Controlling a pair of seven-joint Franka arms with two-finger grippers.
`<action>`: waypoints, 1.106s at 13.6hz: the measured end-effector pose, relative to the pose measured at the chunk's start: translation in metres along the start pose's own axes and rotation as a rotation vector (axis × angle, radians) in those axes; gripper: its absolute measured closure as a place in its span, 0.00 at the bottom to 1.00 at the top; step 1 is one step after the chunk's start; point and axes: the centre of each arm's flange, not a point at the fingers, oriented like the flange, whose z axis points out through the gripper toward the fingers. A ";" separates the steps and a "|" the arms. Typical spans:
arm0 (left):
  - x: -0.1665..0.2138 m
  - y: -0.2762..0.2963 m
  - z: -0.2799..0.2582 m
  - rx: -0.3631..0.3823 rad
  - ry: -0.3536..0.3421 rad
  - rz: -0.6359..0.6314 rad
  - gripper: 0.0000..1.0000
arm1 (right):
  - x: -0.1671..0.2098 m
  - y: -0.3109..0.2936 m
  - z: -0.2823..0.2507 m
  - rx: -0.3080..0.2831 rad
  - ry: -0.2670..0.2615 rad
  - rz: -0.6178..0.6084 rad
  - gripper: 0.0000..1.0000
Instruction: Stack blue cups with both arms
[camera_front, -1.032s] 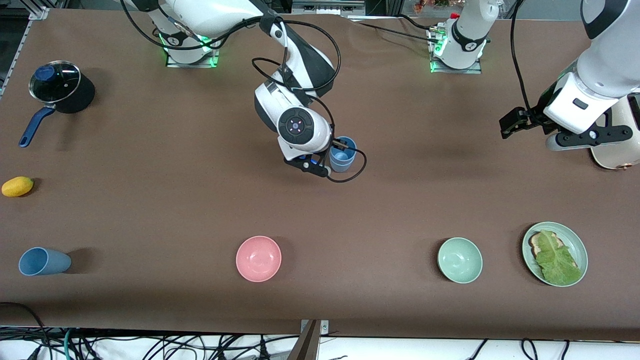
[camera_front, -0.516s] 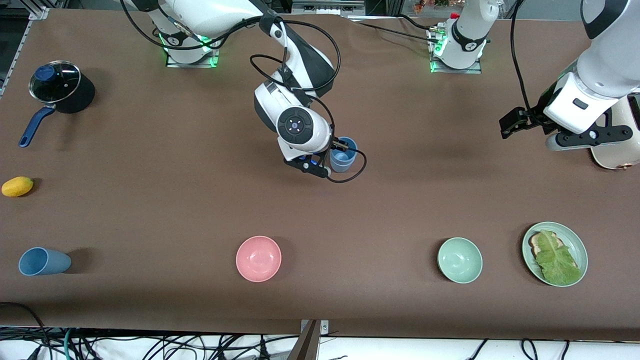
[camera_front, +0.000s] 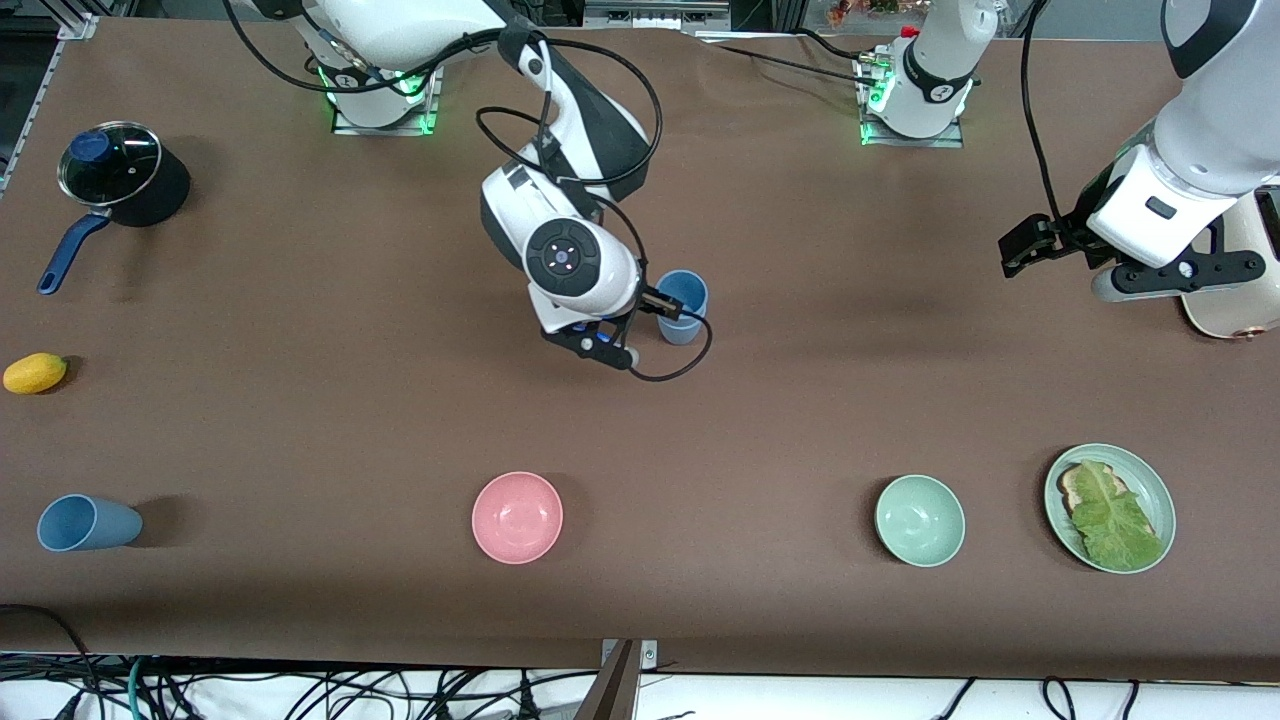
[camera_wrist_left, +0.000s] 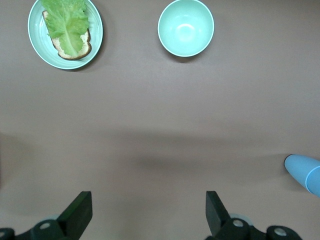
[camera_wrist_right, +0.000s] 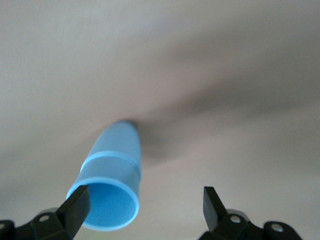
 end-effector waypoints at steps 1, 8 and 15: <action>0.000 0.000 0.000 0.000 0.000 0.000 0.00 | 0.013 0.013 -0.012 -0.022 0.019 -0.019 0.00; -0.001 0.000 0.001 0.002 -0.007 0.000 0.00 | 0.122 0.144 -0.098 -0.122 0.055 -0.142 0.00; -0.001 -0.001 0.001 0.002 -0.008 -0.001 0.00 | 0.151 0.243 -0.177 -0.162 0.072 -0.207 0.00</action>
